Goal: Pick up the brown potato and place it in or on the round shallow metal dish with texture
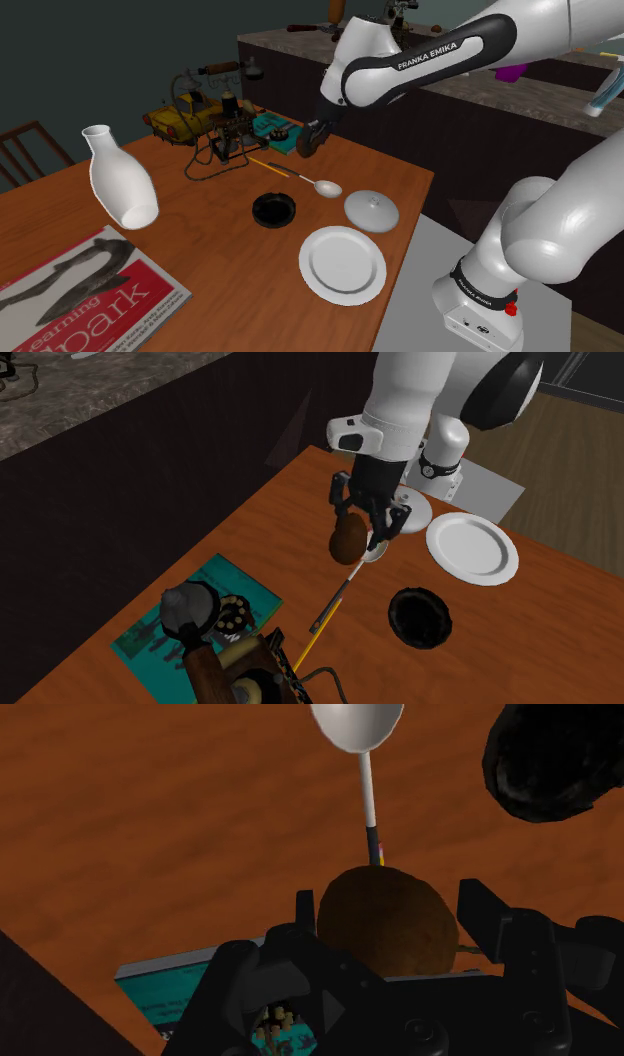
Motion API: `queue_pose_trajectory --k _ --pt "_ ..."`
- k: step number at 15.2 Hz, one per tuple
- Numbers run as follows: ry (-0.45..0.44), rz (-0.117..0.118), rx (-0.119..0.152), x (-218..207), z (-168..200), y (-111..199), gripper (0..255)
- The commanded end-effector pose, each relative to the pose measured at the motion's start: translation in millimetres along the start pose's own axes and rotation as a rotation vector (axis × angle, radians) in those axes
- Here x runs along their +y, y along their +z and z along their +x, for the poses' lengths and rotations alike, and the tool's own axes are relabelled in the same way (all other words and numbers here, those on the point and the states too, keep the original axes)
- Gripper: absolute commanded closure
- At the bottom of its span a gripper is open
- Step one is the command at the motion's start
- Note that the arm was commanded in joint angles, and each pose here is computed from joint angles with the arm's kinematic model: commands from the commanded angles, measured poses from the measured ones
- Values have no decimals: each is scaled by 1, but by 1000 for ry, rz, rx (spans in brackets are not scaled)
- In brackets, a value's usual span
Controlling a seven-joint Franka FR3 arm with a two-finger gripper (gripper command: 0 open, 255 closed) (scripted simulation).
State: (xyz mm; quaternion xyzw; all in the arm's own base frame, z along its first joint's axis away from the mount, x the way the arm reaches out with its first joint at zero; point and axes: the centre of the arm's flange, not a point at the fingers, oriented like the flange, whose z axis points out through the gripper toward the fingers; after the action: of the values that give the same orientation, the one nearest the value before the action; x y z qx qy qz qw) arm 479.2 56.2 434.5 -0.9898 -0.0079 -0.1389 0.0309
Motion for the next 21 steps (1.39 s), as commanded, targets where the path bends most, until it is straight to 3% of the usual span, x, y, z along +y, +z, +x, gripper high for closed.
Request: queue_pose_trajectory --k 1,11,21 --pt "2 0 0 -27 -4 0 255" --pt "2 0 0 -164 -35 1 255" --pt "2 0 0 -161 -50 52 255"
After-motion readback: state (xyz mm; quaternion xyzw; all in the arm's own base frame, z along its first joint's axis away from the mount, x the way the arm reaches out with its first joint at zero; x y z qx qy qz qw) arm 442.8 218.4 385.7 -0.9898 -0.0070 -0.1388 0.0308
